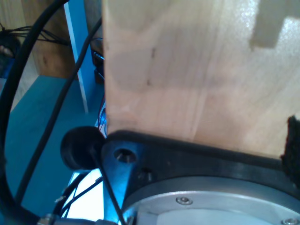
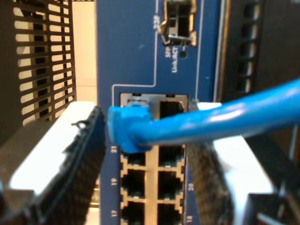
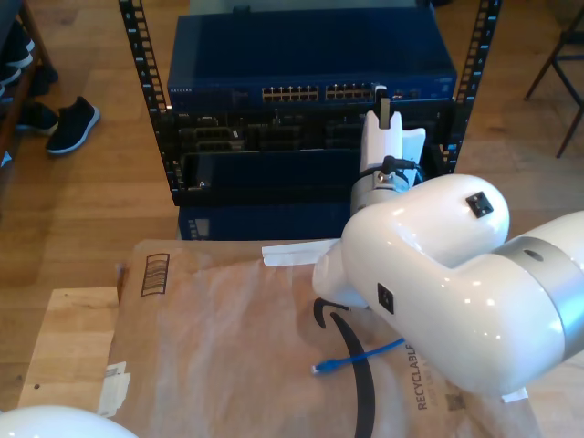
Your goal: Grab the cable and plug it in
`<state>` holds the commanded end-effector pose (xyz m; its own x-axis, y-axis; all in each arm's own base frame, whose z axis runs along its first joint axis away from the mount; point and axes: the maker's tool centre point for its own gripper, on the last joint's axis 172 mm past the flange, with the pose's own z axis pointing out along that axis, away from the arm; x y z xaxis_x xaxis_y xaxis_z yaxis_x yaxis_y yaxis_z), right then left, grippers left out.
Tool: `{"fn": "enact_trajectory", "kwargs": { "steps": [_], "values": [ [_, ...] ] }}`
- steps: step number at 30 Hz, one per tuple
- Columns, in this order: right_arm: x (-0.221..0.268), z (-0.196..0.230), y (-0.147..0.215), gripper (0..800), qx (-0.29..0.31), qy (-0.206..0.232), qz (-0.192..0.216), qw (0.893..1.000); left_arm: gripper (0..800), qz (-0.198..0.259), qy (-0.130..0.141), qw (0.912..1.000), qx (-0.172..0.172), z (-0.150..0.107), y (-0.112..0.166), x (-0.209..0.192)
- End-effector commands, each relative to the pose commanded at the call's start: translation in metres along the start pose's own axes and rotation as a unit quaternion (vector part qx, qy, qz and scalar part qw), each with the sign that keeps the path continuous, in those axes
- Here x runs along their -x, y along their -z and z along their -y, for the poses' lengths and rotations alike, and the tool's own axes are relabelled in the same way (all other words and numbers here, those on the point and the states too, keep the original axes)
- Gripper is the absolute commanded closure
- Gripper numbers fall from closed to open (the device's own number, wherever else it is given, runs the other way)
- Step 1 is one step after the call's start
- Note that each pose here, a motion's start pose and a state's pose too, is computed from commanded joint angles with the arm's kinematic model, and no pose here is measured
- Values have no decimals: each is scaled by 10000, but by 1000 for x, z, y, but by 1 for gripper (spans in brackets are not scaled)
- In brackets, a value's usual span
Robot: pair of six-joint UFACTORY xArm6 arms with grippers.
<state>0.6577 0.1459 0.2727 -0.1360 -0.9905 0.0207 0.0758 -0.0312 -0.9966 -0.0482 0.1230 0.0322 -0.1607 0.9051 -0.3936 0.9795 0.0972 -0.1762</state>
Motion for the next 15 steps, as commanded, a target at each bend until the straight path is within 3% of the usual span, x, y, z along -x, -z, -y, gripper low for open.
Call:
{"fn": "enact_trajectory", "kwargs": {
  "steps": [15],
  "values": [
    [0, 0, 4, 528, -9, 27, 12, 10000, 0, 0, 0, 10000, 0, 0, 0, 0]
  ]
}}
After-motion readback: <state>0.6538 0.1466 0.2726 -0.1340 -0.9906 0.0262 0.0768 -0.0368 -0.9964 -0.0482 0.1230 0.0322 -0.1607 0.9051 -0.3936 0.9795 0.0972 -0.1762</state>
